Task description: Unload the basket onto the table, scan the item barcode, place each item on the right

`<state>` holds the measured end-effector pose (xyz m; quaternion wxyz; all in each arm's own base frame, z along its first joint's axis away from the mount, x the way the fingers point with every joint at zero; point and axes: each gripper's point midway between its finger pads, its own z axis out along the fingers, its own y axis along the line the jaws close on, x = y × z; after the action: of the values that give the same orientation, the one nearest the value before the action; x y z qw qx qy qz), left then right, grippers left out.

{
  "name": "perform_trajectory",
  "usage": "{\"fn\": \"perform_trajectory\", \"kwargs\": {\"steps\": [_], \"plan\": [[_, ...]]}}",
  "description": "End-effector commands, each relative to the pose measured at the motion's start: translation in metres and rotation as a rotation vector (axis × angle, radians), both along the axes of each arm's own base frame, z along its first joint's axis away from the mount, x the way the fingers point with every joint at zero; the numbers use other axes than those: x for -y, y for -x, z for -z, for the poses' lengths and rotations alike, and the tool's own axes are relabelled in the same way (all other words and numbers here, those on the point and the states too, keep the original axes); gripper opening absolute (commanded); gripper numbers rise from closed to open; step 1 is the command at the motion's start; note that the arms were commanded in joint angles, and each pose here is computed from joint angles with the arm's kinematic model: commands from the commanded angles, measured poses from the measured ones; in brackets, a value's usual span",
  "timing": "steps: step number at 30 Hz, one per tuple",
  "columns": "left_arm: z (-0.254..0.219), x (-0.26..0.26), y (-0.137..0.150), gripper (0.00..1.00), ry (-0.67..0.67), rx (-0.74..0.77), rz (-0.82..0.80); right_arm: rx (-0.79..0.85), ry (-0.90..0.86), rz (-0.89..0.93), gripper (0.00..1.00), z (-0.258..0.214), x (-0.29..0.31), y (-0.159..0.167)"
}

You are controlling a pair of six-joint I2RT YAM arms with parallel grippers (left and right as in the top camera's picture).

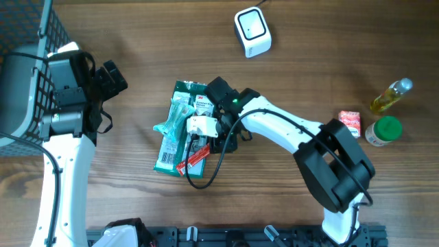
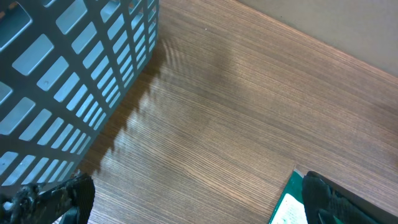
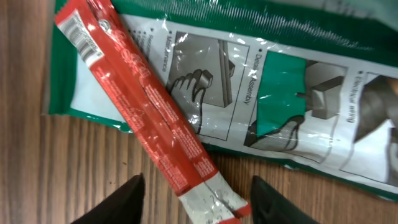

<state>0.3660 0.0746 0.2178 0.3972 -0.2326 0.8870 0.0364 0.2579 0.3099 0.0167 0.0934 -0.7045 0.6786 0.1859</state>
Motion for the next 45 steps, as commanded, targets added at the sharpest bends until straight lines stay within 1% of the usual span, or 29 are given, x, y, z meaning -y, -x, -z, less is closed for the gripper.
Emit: {"fn": "perform_trajectory", "kwargs": {"steps": [1,4,5,6,7,8,11,14,17,20,23,26,32,35,37,41,44,45], "plan": [[-0.004,-0.004,-0.001,1.0,-0.014,0.007,-0.006,-0.034,0.023,-0.039,0.46,0.02,0.002,0.008],[-0.004,-0.004,-0.001,1.0,-0.014,0.007,-0.006,-0.056,0.04,-0.023,0.38,0.026,0.004,0.01],[-0.004,-0.004,-0.001,1.0,-0.014,0.007,-0.006,-0.059,0.042,-0.023,0.33,0.026,0.004,0.011],[-0.004,-0.004,-0.001,1.0,-0.014,0.007,-0.006,-0.057,0.04,-0.021,0.25,0.024,0.004,0.011],[-0.004,-0.004,-0.001,1.0,-0.014,0.007,-0.006,-0.057,0.038,-0.009,0.22,0.022,0.004,0.01],[-0.004,-0.004,-0.001,1.0,-0.014,0.007,-0.006,-0.05,0.03,0.001,0.16,0.017,0.002,0.008],[-0.004,-0.004,-0.001,1.0,-0.014,0.007,-0.006,-0.01,-0.001,0.044,0.05,-0.007,-0.001,-0.002],[-0.004,-0.004,-0.001,1.0,-0.014,0.007,-0.006,0.079,0.034,0.163,0.04,-0.029,0.014,-0.024],[-0.004,-0.004,-0.001,1.0,-0.014,0.007,-0.006,0.13,0.092,0.367,0.04,-0.047,0.041,-0.047],[-0.004,-0.004,-0.001,1.0,-0.014,0.007,-0.006,0.098,0.103,0.528,0.04,-0.057,0.063,-0.057],[-0.004,-0.004,-0.001,1.0,-0.014,0.007,-0.006,0.062,0.117,0.637,0.04,-0.058,0.081,-0.064],[-0.004,-0.004,-0.001,1.0,-0.014,0.007,-0.006,0.066,0.102,0.683,0.04,-0.063,0.087,-0.071],[-0.004,-0.004,-0.001,1.0,-0.014,0.007,-0.006,0.177,0.005,0.733,0.04,-0.104,0.095,-0.091],[-0.004,-0.004,-0.001,1.0,-0.014,0.007,-0.006,0.197,-0.025,0.752,0.04,-0.12,0.097,-0.09],[-0.004,-0.004,-0.001,1.0,-0.014,0.007,-0.006,0.174,-0.041,0.817,0.04,-0.125,0.097,-0.089],[-0.004,-0.004,-0.001,1.0,-0.014,0.007,-0.006,0.059,-0.027,0.996,0.04,-0.121,0.101,-0.08],[-0.004,-0.004,-0.001,1.0,-0.014,0.007,-0.006,-0.036,-0.027,0.976,0.04,-0.118,0.095,-0.063],[-0.004,-0.004,-0.001,1.0,-0.014,0.007,-0.006,-0.085,-0.037,0.942,0.04,-0.118,0.09,-0.054]]}}
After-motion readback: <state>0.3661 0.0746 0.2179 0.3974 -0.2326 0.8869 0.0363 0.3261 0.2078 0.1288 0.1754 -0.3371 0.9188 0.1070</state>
